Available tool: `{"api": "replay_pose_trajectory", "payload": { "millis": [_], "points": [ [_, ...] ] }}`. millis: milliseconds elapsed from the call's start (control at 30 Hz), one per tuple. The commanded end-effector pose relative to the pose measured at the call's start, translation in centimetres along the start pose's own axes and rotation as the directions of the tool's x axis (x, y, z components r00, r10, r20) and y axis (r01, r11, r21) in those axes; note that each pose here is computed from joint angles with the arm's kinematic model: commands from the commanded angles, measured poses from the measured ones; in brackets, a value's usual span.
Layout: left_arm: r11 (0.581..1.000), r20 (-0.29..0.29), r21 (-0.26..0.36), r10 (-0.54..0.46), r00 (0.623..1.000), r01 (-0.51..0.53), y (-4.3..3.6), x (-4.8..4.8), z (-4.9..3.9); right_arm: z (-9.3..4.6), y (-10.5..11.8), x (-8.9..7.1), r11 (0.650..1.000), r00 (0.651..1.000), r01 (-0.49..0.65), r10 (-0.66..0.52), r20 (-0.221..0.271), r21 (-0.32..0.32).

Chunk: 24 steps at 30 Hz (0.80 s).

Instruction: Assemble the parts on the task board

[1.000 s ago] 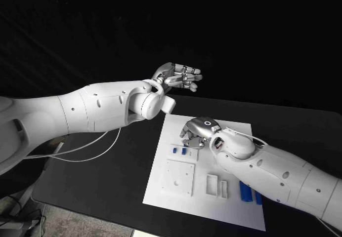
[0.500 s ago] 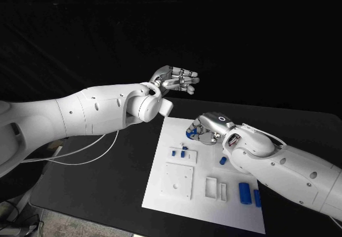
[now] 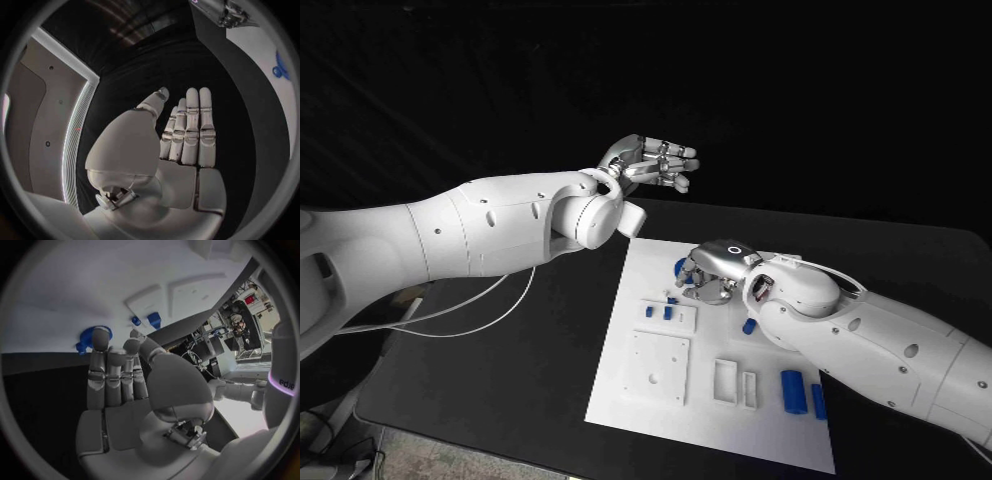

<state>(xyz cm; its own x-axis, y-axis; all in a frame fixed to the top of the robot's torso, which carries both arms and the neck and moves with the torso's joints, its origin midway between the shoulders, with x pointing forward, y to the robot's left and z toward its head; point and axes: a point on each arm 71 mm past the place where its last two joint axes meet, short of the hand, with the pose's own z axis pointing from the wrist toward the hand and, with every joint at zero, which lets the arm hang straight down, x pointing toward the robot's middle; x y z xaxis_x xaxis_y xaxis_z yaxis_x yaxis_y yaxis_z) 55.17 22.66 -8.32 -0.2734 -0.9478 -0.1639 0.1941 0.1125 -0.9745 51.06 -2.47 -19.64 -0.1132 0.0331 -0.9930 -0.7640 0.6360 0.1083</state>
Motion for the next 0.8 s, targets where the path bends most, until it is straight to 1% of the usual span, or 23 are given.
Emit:
{"api": "replay_pose_trajectory", "payload": {
  "millis": [33,167,267,400,667,800],
  "points": [
    [1.000,-0.029,0.013,0.002,1.000,-0.002,-0.17,0.38,0.08,0.1,0.2,0.6,0.998,0.997,0.046,-0.048,-0.060,-0.032],
    [1.000,-0.032,0.012,0.003,0.999,-0.002,-0.16,0.43,0.07,0.2,0.5,1.1,0.997,0.995,0.049,-0.055,-0.084,-0.063],
    [1.000,-0.033,0.012,0.003,0.999,-0.002,-0.16,0.43,0.06,0.3,0.8,1.4,0.995,0.994,0.052,-0.059,-0.091,-0.086],
    [1.000,-0.035,0.011,0.002,0.999,-0.002,-0.15,0.46,0.05,0.4,1.1,1.5,0.993,0.995,0.056,-0.065,-0.080,-0.108],
    [1.000,-0.040,0.009,0.001,0.999,-0.001,-0.14,0.53,0.06,0.6,1.5,1.3,0.990,0.997,0.072,-0.076,-0.033,-0.125],
    [1.000,-0.041,0.008,0.001,0.999,-0.001,-0.14,0.56,0.06,0.7,1.6,1.2,0.989,0.996,0.074,-0.080,-0.036,-0.131]
  ]
}}
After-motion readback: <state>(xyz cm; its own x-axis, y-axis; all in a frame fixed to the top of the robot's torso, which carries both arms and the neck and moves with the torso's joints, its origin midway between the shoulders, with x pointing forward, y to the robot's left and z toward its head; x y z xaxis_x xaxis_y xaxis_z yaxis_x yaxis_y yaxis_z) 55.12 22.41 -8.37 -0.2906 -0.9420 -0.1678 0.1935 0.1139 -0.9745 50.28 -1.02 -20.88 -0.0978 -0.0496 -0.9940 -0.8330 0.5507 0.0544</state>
